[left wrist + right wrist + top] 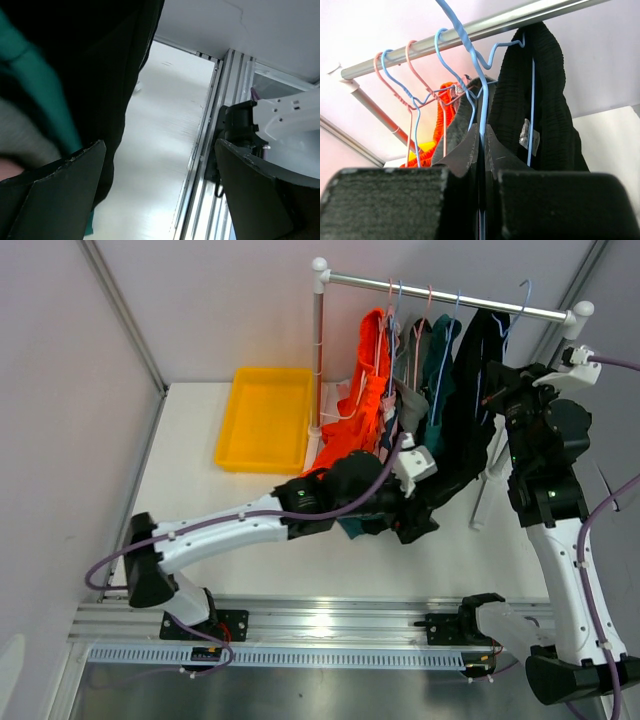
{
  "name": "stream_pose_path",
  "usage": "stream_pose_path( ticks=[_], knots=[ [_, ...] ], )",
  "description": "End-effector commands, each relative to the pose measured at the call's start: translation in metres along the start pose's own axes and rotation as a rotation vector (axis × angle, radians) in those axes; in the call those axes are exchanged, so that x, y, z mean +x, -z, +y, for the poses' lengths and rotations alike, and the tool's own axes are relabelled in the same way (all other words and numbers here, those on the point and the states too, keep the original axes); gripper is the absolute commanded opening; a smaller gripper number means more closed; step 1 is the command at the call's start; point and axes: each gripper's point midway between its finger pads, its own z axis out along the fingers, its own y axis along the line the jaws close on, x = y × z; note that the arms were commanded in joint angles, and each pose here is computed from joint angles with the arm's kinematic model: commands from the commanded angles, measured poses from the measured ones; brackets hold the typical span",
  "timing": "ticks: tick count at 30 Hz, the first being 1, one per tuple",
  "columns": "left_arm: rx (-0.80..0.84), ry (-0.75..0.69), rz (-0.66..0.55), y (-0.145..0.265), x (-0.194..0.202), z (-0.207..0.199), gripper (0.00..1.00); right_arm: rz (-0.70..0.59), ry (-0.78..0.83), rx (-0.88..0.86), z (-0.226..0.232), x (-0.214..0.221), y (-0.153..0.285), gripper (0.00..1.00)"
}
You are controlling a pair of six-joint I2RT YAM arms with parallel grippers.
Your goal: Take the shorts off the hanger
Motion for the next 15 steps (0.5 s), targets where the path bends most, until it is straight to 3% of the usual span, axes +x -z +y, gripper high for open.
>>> stream_pose_path(
  ticks=[1,12,14,15],
  knots=[
    [-0.018,-0.087,-0.098,-0.02,-0.043,-0.007,0.98,-0.104,-0.04,-0.048,0.015,-0.042,0.02,0.0],
    [-0.052,-0.134,-0.114,-0.053,-0.058,-0.007,0.98,-0.094,-0.049,-0.054,0.012,-0.038,0.041,0.0],
    [-0.038,-0.131,-0.108,-0.059,-0.056,-0.009,0.97,-0.093,-0.055,-0.056,0.012,-0.037,0.042,0.0],
    [-0.034,-0.13,-0.106,-0.062,-0.055,-0.009,0.9,-0.093,-0.059,-0.056,0.012,-0.037,0.042,0.0]
  ],
)
